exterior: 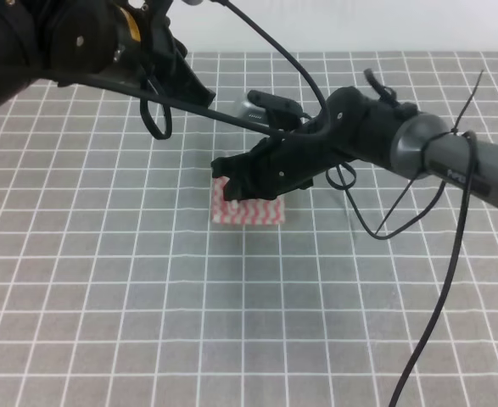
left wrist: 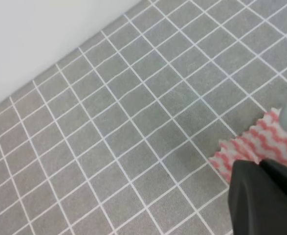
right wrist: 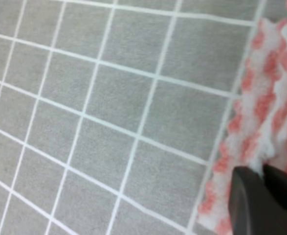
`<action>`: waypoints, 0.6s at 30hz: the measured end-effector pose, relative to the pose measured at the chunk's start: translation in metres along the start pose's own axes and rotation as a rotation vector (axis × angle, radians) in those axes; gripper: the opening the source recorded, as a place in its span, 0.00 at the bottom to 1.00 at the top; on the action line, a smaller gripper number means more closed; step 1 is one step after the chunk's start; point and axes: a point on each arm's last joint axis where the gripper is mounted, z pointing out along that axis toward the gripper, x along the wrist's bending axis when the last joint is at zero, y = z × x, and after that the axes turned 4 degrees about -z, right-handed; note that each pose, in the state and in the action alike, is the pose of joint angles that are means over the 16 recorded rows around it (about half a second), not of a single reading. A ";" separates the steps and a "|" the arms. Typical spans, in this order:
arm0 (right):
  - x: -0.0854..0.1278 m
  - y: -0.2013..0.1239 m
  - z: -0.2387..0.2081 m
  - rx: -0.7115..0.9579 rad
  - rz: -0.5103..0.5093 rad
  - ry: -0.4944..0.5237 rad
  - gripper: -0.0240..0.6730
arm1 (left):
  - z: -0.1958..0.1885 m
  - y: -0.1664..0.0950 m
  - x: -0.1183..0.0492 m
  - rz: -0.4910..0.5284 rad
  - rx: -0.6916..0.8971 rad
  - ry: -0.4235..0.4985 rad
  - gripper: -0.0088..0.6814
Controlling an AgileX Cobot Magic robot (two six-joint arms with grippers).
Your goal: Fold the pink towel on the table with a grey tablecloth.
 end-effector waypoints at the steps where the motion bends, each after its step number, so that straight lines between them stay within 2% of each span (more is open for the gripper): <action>1: 0.001 0.000 0.001 0.001 0.001 0.003 0.02 | 0.000 0.000 0.000 0.000 0.002 0.000 0.01; 6: 0.003 -0.001 0.006 0.005 0.006 0.015 0.07 | 0.000 -0.001 0.000 0.002 0.006 -0.001 0.01; 14: 0.007 -0.001 0.009 0.002 0.024 0.054 0.27 | 0.000 -0.001 0.000 0.001 0.007 0.000 0.01; 18: 0.008 -0.002 0.010 0.002 0.036 0.080 0.34 | 0.000 -0.001 0.000 0.000 0.007 -0.001 0.01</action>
